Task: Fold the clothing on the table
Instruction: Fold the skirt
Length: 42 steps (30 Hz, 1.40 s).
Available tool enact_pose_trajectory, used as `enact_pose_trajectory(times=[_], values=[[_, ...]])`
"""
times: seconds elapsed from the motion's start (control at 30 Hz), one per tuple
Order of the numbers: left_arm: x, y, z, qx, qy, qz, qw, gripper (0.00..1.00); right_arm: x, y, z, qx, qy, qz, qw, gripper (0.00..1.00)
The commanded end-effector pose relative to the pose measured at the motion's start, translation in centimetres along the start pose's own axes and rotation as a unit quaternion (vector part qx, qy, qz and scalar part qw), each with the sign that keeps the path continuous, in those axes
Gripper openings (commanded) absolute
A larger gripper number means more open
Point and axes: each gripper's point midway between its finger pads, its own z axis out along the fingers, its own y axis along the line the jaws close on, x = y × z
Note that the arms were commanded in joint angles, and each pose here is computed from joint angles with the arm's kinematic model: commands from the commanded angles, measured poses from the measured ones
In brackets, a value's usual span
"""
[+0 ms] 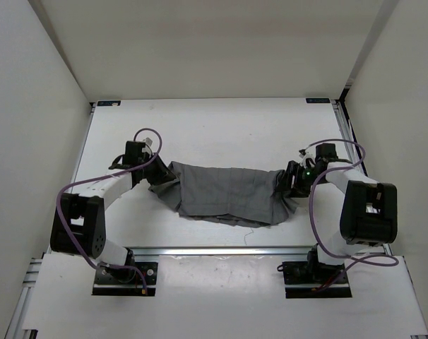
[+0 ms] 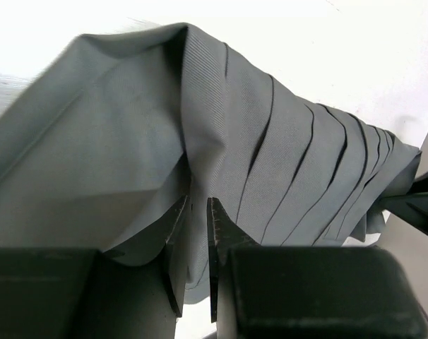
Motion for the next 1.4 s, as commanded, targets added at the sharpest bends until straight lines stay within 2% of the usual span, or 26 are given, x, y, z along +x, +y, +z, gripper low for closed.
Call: enact_pose_trajectory(times=[0.0,0.13,0.57,0.7,0.87,0.9,0.97,1.03,1.07,1.1,1.13,1.3,1.37], values=[[-0.9,-0.8,-0.9,0.018,-0.02,0.007,1.0,0.26,-1.0,-0.7,-1.6,0.042,-0.023,-0.025,0.999,0.64],[0.0,-0.4,-0.4,0.014,-0.006,0.007,1.0,0.26,-0.6,-1.6,-1.3,0.049,-0.023,-0.019,0.998,0.65],[1.0,0.9,-0.8,-0.001,0.005,0.003,1.0,0.25,0.1,-0.6,1.4,-0.084,-0.041,0.051,0.994,0.66],[1.2,1.4,-1.2,-0.004,0.006,0.003,1.0,0.26,0.7,0.8,1.9,-0.125,-0.043,0.049,0.99,0.67],[1.4,1.9,-1.4,-0.01,0.004,0.0,1.0,0.25,0.7,1.6,2.8,-0.133,-0.03,0.041,0.99,0.66],[1.5,2.3,-1.4,-0.015,0.005,0.001,1.0,0.26,1.1,1.8,3.1,-0.138,-0.02,0.044,0.989,0.64],[1.5,2.6,-1.4,-0.017,0.003,-0.004,1.0,0.26,1.4,2.3,3.5,-0.144,-0.012,0.041,0.989,0.48],[1.4,2.8,-1.5,-0.015,0.002,-0.007,1.0,0.26,2.0,2.1,3.7,-0.14,-0.001,0.05,0.989,0.13],[1.0,2.9,-1.7,-0.015,-0.001,-0.008,1.0,0.25,2.1,1.9,3.7,-0.135,0.001,0.054,0.989,0.04],[0.2,2.5,-1.9,-0.01,-0.008,-0.005,1.0,0.26,2.2,1.5,3.5,-0.128,-0.004,0.057,0.99,0.0],[0.1,2.4,-2.1,-0.007,-0.008,-0.003,1.0,0.25,2.0,1.5,3.1,-0.129,-0.011,0.057,0.99,0.0],[-5.5,-0.2,-4.0,-0.01,-0.074,0.043,0.996,0.3,1.3,0.5,1.9,-0.111,-0.022,0.057,0.992,0.01],[-5.9,-0.3,-3.7,-0.023,-0.074,0.055,0.995,0.3,1.1,-0.2,1.5,-0.103,-0.024,0.069,0.992,0.0]])
